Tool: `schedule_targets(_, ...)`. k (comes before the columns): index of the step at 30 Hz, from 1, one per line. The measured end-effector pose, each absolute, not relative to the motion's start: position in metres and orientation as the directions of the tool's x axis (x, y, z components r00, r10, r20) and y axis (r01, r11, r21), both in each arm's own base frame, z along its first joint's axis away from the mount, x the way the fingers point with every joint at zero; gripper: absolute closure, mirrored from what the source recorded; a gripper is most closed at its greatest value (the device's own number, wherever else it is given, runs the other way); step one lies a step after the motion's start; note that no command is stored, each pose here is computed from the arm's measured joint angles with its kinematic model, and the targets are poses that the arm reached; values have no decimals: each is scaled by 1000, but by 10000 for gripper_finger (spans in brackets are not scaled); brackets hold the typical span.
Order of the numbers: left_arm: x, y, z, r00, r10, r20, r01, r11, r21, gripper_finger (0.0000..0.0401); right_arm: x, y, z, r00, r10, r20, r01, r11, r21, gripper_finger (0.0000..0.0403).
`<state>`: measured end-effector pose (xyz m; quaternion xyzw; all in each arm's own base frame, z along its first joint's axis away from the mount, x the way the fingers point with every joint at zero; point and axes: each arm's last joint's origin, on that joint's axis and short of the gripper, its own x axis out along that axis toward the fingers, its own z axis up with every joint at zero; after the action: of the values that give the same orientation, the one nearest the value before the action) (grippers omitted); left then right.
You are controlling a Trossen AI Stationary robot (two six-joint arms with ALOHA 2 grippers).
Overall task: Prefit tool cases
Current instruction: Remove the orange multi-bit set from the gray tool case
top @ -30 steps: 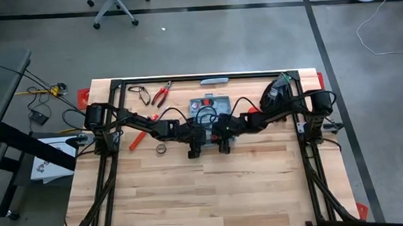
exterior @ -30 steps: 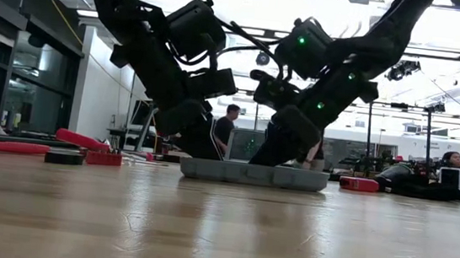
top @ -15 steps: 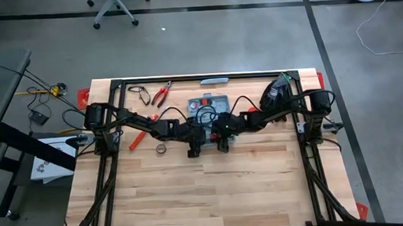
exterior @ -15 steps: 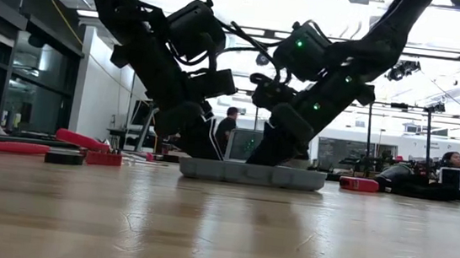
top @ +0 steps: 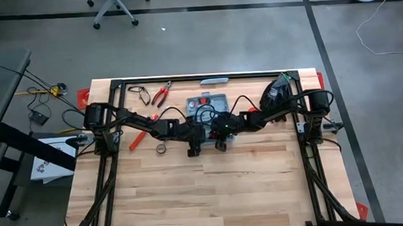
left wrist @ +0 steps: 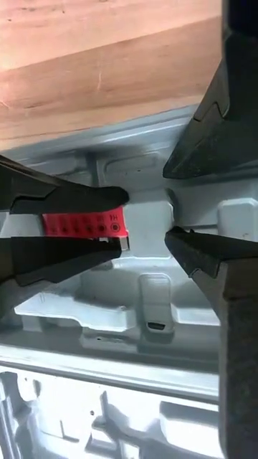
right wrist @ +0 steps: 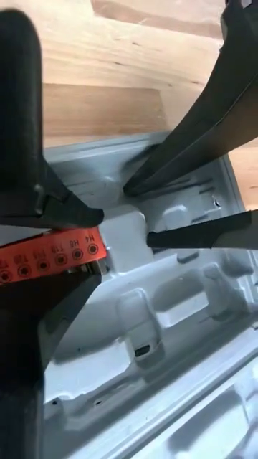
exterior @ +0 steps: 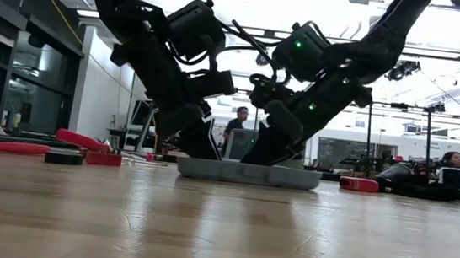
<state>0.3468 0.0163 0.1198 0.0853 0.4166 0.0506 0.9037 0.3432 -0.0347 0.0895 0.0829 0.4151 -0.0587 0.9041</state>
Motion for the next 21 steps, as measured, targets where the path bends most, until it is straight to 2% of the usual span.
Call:
schedule_targets(3,346,17,119,636,173,-752,-29,979,200,275,344,-35,91,661,-35,-750,164,981,99,370)
schedule_targets(7,346,16,120,633,169,-755,-28,980,196,275,343,-34,99,671,-36,-740,161,982,99,373)
schedule_targets(10,346,16,119,632,165,-757,-25,981,192,275,341,-34,108,679,-39,-733,157,983,94,402)
schedule_targets(21,345,16,118,627,165,-762,-36,982,183,275,330,-33,134,669,-74,-740,149,988,36,399)
